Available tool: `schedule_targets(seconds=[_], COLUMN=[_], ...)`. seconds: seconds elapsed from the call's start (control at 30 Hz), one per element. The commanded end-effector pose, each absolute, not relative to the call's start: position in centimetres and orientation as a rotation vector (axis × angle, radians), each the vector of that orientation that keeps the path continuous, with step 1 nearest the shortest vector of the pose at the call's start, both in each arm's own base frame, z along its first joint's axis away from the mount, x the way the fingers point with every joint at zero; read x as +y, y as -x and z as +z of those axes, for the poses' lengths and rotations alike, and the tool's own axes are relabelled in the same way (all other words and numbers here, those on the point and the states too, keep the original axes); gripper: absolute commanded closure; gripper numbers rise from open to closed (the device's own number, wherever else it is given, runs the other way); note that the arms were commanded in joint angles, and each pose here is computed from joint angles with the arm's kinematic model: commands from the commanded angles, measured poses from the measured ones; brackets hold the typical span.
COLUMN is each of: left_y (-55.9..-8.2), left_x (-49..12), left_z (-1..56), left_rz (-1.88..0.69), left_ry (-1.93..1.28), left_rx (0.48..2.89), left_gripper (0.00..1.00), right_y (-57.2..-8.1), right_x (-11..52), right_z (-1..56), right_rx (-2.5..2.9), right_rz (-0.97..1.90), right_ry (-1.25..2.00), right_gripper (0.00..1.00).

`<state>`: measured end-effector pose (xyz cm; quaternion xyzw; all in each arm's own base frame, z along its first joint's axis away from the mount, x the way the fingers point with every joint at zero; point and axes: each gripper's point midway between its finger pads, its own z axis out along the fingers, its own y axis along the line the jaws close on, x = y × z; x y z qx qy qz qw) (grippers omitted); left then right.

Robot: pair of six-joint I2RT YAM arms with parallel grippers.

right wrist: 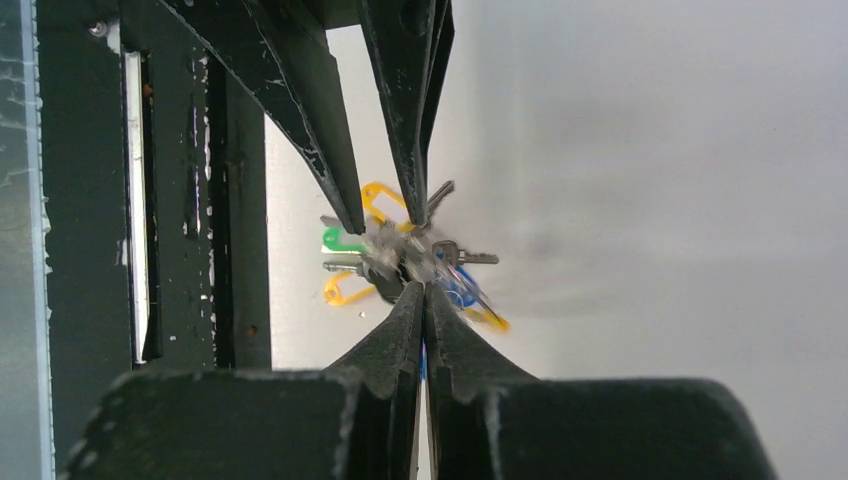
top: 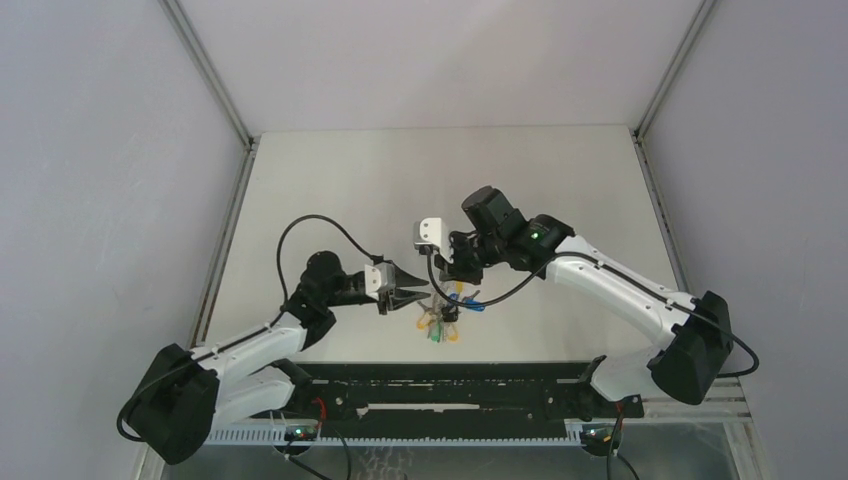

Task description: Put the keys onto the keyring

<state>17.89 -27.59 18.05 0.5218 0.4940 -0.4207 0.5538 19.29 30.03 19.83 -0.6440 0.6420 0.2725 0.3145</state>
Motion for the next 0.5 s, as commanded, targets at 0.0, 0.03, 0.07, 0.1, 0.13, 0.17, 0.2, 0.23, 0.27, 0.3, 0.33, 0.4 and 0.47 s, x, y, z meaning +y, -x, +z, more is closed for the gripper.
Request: schedule_targets(seconds=[0.0,0.03,0.07,0.1,0.13,0.17,0.2,0.23,0.27,0.3,0.33,0.4,0.47], left_y=[-19.3,-19.5,-19.8,-20.2,-20.6,-21.1,-21.7,-22.2,-22.5,-22.9,-23.3,-23.7,-24.1], left_x=[-28.5,-28.4,-28.2,-28.1,-28.0,-27.9,-27.8,-27.7,-27.5,-27.3,-27.1,-26.8,-26.2], left_z=[20.7,20.2,19.9,19.5,19.3,19.0,18.6,18.2,17.6,17.0,16.6,15.7,15.0], left_rz=[-0.961,-0.948,-0.931,-0.92,-0.912,-0.908,-0.903,-0.906,-0.912,-0.913,-0.916,-0.912,-0.884], left_ry=[-1.223,-1.222,-1.208,-1.184,-1.16,-1.129,-1.087,-1.042,-1.002,-0.957,-0.905,-0.839,-0.792], left_rx=[1.11,1.128,1.149,1.181,1.211,1.249,1.296,1.347,1.399,1.445,1.486,1.553,1.597], left_gripper=[0.68,0.68,0.68,0.68,0.68,0.67,0.67,0.67,0.67,0.67,0.67,0.67,0.67], right_y=[-20.6,-20.9,-21.1,-21.3,-21.3,-21.3,-21.2,-21.3,-21.2,-21.3,-21.3,-21.0,-20.5], right_x=[30.5,30.2,30.0,29.8,29.6,29.4,29.2,29.0,28.8,28.6,28.5,28.5,28.8], right_z=[20.4,20.1,19.6,19.2,18.9,18.3,18.0,17.7,17.5,17.2,16.7,16.0,15.7], right_rx=[1.684,1.719,1.755,1.797,1.823,1.851,1.874,1.891,1.908,1.921,1.938,1.95,1.94], right_rz=[0.674,0.667,0.67,0.677,0.681,0.682,0.679,0.673,0.672,0.664,0.663,0.698,0.745], right_ry=[1.683,1.663,1.636,1.596,1.567,1.542,1.512,1.484,1.457,1.431,1.407,1.386,1.389], right_gripper=[1.0,1.0,1.0,1.0,1.0,1.0,1.0,1.0,0.94,0.87,0.83,0.74,0.67])
